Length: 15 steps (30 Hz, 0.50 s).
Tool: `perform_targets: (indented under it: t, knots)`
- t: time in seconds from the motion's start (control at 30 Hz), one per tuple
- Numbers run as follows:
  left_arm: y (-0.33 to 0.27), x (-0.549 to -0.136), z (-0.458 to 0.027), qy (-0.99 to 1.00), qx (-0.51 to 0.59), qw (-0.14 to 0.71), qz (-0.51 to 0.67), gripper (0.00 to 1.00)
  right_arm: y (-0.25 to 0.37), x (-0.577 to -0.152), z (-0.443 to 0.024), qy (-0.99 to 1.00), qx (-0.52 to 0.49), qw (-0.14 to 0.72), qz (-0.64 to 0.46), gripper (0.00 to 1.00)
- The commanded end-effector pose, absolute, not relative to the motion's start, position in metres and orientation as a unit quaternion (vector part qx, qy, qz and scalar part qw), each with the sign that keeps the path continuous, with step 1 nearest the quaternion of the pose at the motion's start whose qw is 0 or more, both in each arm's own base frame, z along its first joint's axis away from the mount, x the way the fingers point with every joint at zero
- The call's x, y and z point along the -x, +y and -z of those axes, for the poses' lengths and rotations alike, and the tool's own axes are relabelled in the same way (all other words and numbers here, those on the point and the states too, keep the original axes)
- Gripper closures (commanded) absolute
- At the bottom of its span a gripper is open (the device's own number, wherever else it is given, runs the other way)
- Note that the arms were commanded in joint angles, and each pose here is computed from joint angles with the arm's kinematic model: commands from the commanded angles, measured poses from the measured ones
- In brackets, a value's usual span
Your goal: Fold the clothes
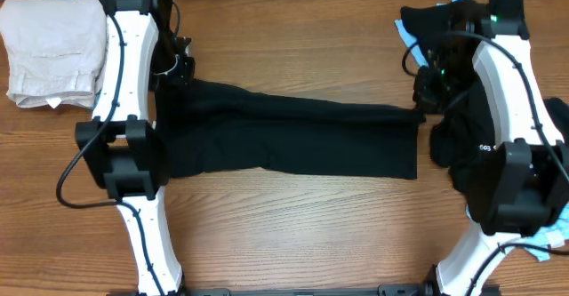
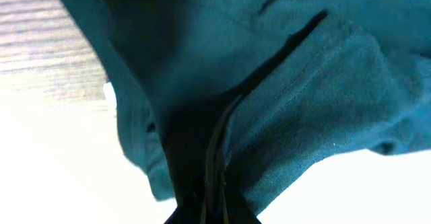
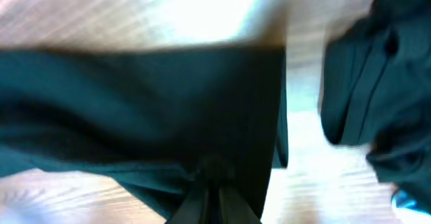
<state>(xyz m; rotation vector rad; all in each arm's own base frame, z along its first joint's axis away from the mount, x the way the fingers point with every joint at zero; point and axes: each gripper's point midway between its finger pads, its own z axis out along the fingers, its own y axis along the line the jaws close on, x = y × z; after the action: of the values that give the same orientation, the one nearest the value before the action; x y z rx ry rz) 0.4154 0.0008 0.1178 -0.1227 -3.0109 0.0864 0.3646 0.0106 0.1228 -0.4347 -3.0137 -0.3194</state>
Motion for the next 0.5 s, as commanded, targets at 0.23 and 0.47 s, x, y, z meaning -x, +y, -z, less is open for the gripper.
perform_targets:
  t: [0.23, 0.47]
  knots:
    - [0.001, -0.367, -0.09, -0.988, 0.046, 0.145, -0.034, 0.96, 0.009, -0.342, -0.105, -0.982, 0.152, 0.056, 0.096, 0.96]
    - [0.025, -0.346, -0.055, -0.982, 0.018, 0.186, 0.024, 0.78, 0.01, -0.324, -0.084, -0.979, 0.156, 0.088, 0.093, 0.75]
